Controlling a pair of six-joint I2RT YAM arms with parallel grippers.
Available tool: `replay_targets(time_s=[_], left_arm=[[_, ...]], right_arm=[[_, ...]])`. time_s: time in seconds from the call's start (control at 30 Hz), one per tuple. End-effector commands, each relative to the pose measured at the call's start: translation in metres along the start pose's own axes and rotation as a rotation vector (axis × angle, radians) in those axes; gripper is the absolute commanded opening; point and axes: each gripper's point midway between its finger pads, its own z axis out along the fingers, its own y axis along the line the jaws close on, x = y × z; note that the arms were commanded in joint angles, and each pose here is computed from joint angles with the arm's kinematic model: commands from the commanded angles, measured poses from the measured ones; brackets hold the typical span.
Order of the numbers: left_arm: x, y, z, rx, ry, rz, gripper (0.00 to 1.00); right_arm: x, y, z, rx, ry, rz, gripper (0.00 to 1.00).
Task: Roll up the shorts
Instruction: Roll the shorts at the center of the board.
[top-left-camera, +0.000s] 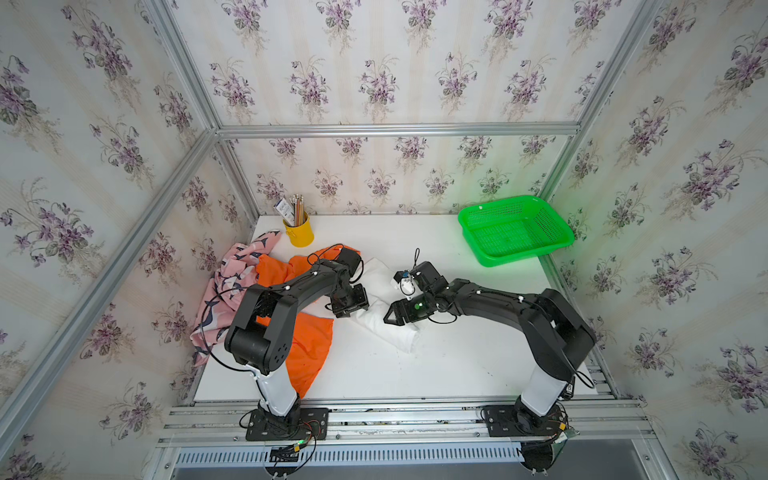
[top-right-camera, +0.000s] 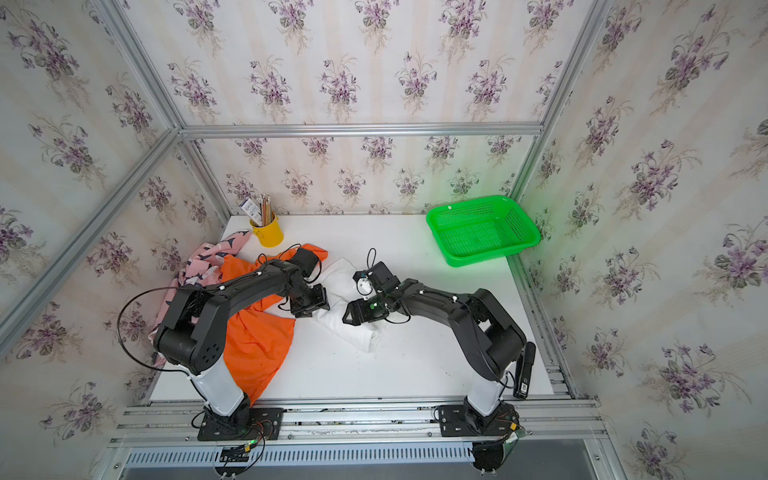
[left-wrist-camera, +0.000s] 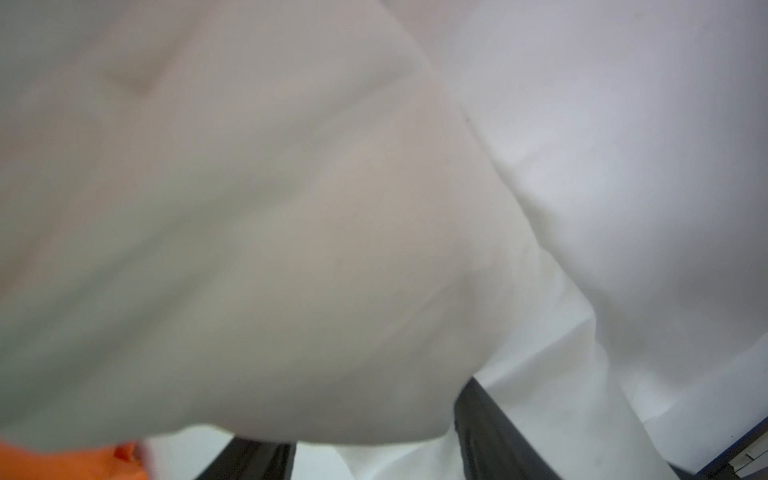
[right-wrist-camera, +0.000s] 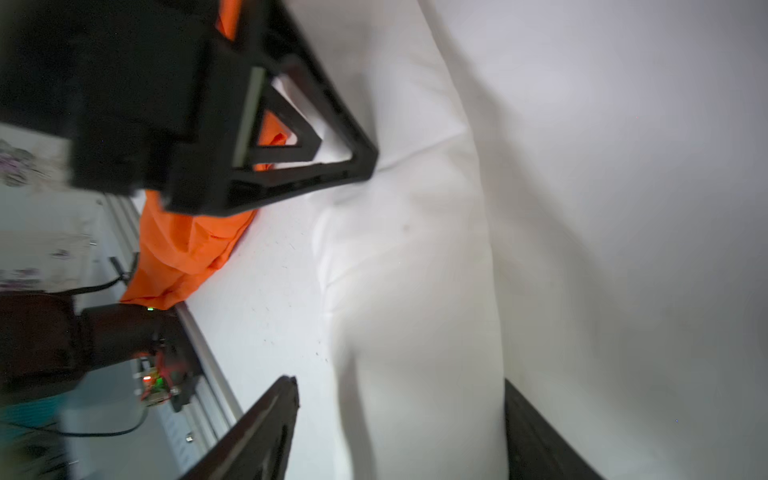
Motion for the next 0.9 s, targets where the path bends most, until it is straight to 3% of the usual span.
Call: replay_targets(time_s=[0.0,0.17,0.33,0.43,0.63,0.87], left_arm=[[-0.004,0.000,0.002,-0.016,0.002,0.040,0.63],[-0.004,0.001,0.003,-0.021,0.011,0.057,0.64],[-0.001,0.001,0.005,-0.019,0.021,0.065,0.64],[0.000,0.003,0.006,-0.024,0.027,0.068,0.64],[-0.002,0.001,0.007,-0.026,0.036,0.085,0.64],[-0.004,-0.001,0.008,-0.025,0.039,0.090,0.64]], right_arm=[[0.007,-0.032,-0.021,0.438,0.015,-0.302,0.79],[0.012,0.006,-0.003,0.481,0.014,-0.568,0.84],[0.007,-0.017,0.015,0.688,0.052,-0.682,0.85],[-0.006,-0.012,0.004,0.708,0.018,-0.683,0.86],[-0.017,0.054,-0.028,0.383,-0.070,-0.579,0.87],[-0.007,0.045,-0.001,0.431,0.006,-0.524,0.88]])
